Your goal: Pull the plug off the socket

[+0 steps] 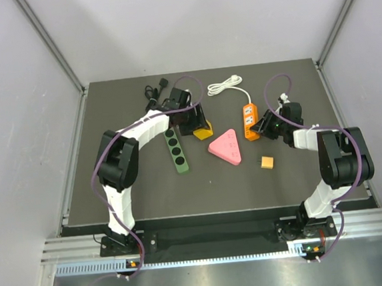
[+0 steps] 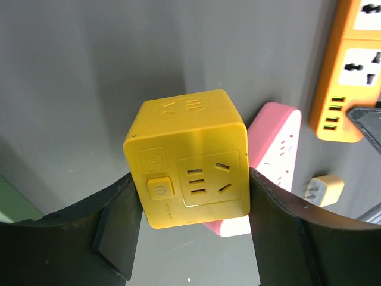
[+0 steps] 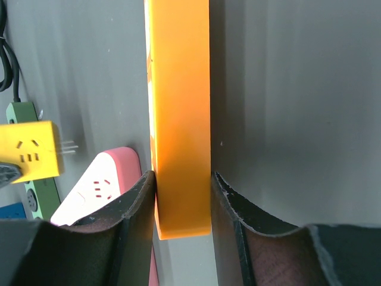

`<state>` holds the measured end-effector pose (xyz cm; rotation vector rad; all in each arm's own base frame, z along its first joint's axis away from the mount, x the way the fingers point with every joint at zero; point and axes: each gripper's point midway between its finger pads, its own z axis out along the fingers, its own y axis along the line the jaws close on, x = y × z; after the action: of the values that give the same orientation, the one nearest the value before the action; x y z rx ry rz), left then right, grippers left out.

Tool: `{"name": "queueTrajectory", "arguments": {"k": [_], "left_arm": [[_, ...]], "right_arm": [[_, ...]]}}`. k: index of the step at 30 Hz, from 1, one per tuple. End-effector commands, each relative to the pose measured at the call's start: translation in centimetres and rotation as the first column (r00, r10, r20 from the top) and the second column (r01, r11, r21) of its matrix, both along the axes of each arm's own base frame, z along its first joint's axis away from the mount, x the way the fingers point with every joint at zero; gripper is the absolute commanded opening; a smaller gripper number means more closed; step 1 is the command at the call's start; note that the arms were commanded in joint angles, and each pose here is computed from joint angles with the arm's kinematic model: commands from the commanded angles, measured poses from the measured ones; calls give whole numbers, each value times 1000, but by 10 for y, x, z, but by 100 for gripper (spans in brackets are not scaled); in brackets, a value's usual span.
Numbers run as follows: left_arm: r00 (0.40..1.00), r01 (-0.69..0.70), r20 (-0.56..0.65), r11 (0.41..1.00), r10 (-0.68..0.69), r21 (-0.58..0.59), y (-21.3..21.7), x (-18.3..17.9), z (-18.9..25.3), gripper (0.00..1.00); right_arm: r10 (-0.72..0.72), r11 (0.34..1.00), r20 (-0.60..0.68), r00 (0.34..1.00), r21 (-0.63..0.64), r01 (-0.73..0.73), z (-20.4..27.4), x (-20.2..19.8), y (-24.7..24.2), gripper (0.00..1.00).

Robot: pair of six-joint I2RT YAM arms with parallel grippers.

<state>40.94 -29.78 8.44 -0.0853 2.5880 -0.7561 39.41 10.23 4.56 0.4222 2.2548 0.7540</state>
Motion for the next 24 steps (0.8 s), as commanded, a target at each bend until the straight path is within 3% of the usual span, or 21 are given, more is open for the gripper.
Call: {"name": "queueTrajectory", "arguments": {"k": [1, 9, 17, 20, 21, 24], "left_arm": [[998, 19, 63, 999, -16, -36, -3, 10, 14, 23], [997, -20, 76, 999, 17, 32, 4, 24, 15, 18], [996, -16, 90, 998, 11, 56, 3, 35, 14, 36], [998, -10, 69, 996, 4, 85, 4, 39, 9, 46], [998, -7, 56, 995, 1, 101, 5, 40, 3, 59], [998, -4, 70, 993, -4, 117, 5, 46, 11, 82]], "right_arm": [[0, 999, -19, 1000, -48, -1, -9, -7, -7, 0], [2, 998, -19, 1000, -56, -3, -9, -8, -7, 0], [11, 999, -30, 1000, -48, -12, -13, -9, -5, 0], [5, 998, -30, 1000, -61, -7, -11, -8, -7, 0], [3, 998, -35, 999, -65, -5, -12, -9, -8, 0], [-2, 997, -40, 999, -73, 0, -13, -8, -10, 0]]}}
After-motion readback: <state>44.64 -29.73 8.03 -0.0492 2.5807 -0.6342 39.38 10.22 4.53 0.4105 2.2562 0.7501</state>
